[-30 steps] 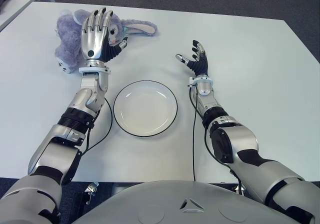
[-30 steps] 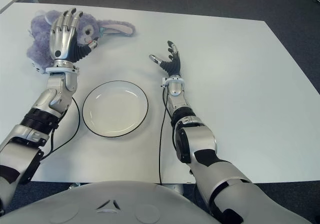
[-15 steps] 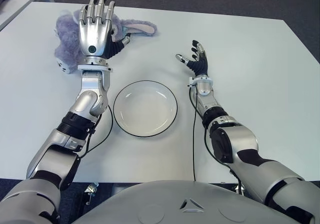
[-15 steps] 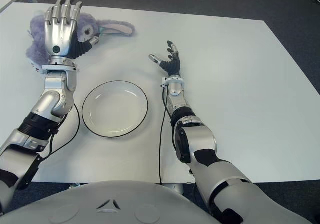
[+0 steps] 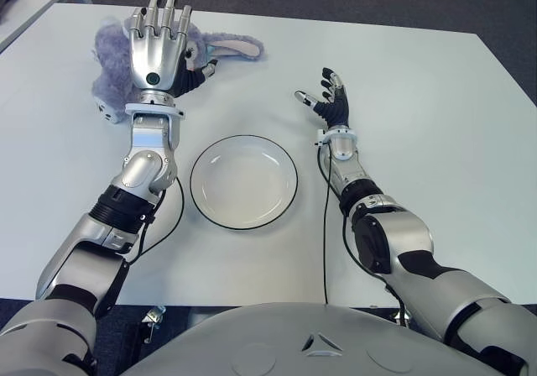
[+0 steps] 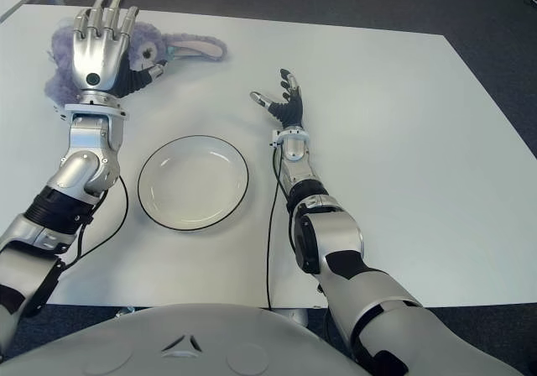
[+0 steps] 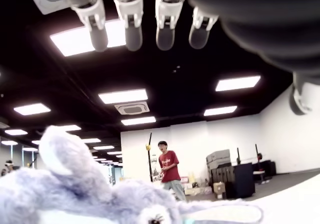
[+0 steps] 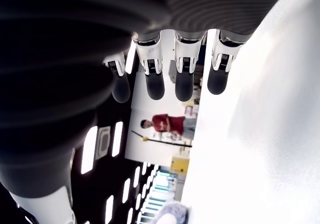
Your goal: Put the doll into the plate.
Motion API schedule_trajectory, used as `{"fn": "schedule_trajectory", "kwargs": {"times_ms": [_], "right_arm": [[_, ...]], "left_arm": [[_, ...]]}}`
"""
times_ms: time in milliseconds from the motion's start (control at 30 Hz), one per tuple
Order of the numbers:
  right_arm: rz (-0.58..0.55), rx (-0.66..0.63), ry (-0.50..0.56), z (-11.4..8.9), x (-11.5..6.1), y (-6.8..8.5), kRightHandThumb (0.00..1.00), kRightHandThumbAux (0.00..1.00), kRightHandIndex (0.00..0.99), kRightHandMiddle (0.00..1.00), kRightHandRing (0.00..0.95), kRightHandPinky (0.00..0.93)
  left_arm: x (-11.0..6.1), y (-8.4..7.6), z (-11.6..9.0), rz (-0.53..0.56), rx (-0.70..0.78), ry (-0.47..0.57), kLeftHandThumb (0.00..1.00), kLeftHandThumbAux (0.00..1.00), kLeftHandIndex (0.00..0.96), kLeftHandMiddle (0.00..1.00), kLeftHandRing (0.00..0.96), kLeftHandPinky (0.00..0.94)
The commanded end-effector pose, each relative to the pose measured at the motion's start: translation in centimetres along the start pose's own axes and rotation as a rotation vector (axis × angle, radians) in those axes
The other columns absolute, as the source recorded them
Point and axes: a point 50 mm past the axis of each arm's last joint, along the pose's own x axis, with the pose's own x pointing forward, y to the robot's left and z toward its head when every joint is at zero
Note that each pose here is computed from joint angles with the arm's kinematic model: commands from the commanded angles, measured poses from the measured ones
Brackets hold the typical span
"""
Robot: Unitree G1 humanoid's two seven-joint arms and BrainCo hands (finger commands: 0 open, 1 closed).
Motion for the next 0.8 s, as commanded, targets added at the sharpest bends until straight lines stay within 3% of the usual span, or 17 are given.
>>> {"fn": "schedule_trajectory", "kwargs": {"times_ms": [33,233,800], "right_arm": [[0.039,-0.024,0.483,-10.34,-8.02,0.58,0.042,0.755,0.117,0.111,0.093,0.092],[0.044,-0.023,0.482,-10.33,-8.02,0.61,0.040,0.752,0.110,0.103,0.087,0.085],[0.045,-0.015,0.486,-10.34,-8.00,0.63,0.042,0.759,0.115,0.100,0.084,0.088]], "left_arm": [[0.18,-0.42,-0.01,-0.052,0.083,-0.029,0.214,0.287,0.000,0.000,0.000,0.000],[0.44,-0.35,-0.12,-0.071,0.124,-0.035,0.174,0.291,0.000,0.000,0.000,0.000],[0.68,-0.41,-0.28,-0.082,0.134,-0.044,0.183,0.306,0.000,0.000,0.000,0.000]]}}
